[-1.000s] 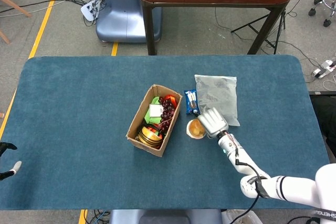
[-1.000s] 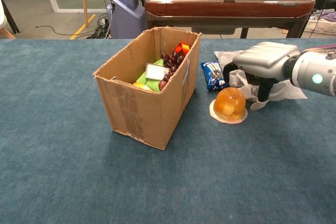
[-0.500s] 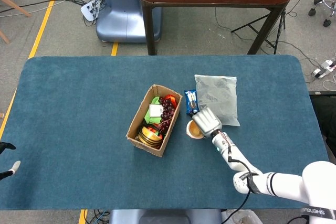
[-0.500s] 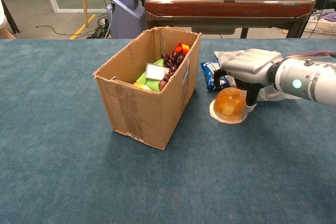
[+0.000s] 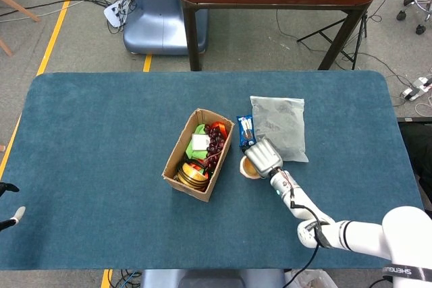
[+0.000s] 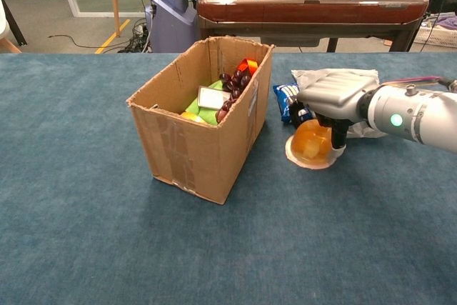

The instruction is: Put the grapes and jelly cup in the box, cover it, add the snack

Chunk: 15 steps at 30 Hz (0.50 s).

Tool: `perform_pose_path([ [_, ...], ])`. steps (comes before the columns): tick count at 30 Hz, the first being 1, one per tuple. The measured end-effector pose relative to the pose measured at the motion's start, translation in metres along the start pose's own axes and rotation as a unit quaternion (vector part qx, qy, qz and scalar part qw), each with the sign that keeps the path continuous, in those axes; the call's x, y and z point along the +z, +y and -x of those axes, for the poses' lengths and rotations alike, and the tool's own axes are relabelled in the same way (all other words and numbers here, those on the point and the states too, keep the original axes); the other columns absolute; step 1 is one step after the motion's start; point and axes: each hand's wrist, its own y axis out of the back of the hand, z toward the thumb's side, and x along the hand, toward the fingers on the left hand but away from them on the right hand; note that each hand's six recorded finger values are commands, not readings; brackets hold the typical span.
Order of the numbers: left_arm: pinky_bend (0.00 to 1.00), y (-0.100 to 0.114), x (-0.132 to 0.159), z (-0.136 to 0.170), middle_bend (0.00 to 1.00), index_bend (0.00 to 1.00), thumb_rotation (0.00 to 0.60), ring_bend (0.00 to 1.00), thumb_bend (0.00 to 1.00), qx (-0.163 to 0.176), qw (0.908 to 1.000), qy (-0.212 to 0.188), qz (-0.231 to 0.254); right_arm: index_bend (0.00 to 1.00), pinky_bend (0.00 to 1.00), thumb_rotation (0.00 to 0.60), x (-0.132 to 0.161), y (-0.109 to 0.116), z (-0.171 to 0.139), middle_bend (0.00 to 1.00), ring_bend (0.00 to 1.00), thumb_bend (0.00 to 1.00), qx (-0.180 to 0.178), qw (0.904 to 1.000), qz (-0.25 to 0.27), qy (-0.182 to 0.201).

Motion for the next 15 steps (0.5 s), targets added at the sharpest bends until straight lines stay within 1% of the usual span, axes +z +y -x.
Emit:
perform_pose_path([
  [11,0.46,-0.0006,0.0001,-0.0001,0.38,0.42,0.600,0.31,0.23,-0.001,1.0000,0.000,-0.001,0.60,1.00,0.600,-0.0040,0.0016,-0.0023,1.00,1.00,0.00,-0.006,1.0000,0.003,-0.003],
  [15,0.46,-0.0009,0.0002,-0.0001,0.38,0.42,0.600,0.31,0.22,-0.001,1.0000,-0.001,-0.002,0.62,1.00,0.600,-0.0042,0.0040,-0.0052,1.00,1.00,0.00,-0.009,0.9999,0.005,-0.001],
])
